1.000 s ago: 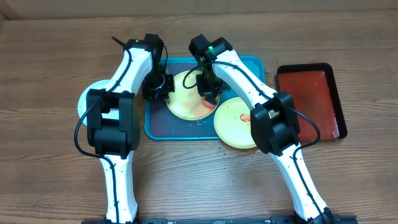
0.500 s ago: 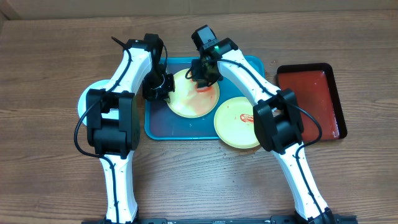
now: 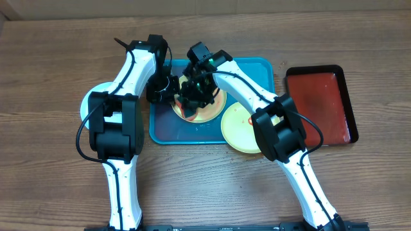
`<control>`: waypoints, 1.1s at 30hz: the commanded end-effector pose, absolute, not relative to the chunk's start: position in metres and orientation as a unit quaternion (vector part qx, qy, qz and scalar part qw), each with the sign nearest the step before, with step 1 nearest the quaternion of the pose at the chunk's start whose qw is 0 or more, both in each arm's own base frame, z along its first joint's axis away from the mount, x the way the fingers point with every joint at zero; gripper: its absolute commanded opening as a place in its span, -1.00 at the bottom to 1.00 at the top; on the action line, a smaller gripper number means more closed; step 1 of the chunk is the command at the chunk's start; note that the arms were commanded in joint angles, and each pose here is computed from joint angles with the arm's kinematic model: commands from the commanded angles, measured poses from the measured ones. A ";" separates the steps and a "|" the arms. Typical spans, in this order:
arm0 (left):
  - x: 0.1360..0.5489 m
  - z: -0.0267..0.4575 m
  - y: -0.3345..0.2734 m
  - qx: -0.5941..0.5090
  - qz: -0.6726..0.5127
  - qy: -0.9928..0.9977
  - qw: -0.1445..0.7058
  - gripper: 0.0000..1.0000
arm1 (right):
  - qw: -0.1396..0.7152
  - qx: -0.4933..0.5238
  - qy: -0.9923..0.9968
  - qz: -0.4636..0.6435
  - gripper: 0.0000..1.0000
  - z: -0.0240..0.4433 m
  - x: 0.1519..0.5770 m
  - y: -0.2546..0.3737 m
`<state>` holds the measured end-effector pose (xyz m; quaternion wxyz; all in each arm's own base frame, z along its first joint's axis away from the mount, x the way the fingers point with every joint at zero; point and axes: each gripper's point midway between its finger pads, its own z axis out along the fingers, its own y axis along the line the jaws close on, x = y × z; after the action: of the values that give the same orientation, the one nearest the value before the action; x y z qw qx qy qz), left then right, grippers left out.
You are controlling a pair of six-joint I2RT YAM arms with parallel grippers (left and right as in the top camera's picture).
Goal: Clean dirty plates on tray and stack at the side
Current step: 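Scrub the yellow plate with the sponge while left gripper holds it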
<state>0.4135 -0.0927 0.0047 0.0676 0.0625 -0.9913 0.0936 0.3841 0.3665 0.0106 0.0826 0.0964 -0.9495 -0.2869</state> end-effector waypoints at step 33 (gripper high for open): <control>0.400 -0.038 -0.074 0.056 0.045 -0.992 0.101 -0.92 | -0.028 0.119 -0.963 -0.240 -0.91 0.009 0.438 0.361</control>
<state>0.4171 -0.0939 0.0046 0.0606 0.0619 -0.9915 0.0972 0.4701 0.3294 0.0161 -0.0757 0.0965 -0.9716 -0.2023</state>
